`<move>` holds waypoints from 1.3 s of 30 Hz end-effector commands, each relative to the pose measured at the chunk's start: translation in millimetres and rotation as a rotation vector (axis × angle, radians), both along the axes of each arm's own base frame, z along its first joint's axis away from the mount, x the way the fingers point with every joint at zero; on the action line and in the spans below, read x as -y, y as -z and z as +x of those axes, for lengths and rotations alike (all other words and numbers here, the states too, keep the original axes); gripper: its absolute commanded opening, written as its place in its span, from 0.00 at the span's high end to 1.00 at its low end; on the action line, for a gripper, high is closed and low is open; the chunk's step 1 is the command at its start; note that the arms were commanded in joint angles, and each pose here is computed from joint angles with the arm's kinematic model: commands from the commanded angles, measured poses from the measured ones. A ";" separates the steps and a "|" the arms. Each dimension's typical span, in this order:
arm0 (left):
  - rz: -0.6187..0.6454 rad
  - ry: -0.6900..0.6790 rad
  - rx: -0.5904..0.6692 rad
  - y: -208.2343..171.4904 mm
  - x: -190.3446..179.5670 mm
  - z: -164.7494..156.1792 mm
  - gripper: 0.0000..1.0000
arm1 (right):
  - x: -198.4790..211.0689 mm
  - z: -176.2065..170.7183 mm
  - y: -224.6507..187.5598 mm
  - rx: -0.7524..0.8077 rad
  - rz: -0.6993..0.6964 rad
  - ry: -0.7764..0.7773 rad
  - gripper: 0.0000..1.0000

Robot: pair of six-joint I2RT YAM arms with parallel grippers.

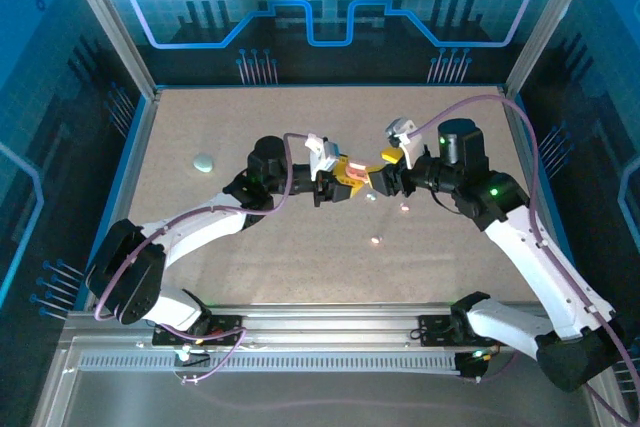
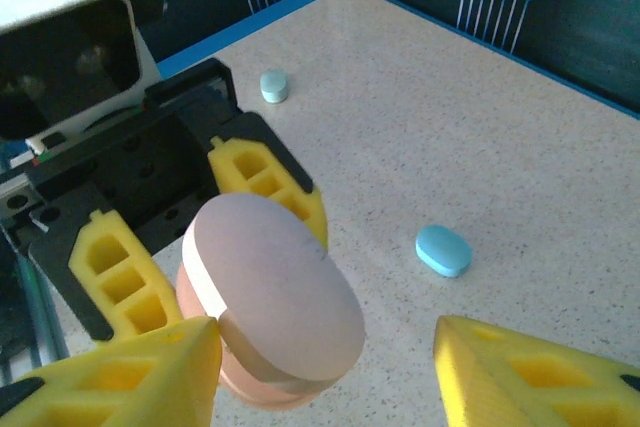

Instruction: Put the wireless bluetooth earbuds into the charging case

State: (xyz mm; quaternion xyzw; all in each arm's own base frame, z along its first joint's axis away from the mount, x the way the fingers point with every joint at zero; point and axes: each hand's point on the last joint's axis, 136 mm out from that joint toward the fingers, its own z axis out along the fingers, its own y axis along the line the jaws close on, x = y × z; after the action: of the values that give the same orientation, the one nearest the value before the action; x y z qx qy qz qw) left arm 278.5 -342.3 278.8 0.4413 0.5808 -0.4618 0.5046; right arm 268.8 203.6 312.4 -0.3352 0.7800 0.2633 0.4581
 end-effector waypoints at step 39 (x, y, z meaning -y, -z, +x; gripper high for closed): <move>-0.014 0.170 0.096 -29.8 2.3 -35.7 0.70 | -21.4 -16.7 1.6 0.057 -0.092 -0.370 0.74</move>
State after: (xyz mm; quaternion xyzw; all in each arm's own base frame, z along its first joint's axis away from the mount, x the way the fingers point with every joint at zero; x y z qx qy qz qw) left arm 253.4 -344.5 277.8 0.4836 0.5579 -0.4847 0.4690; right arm 254.7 226.5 308.0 -0.4862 0.7096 0.3003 0.4122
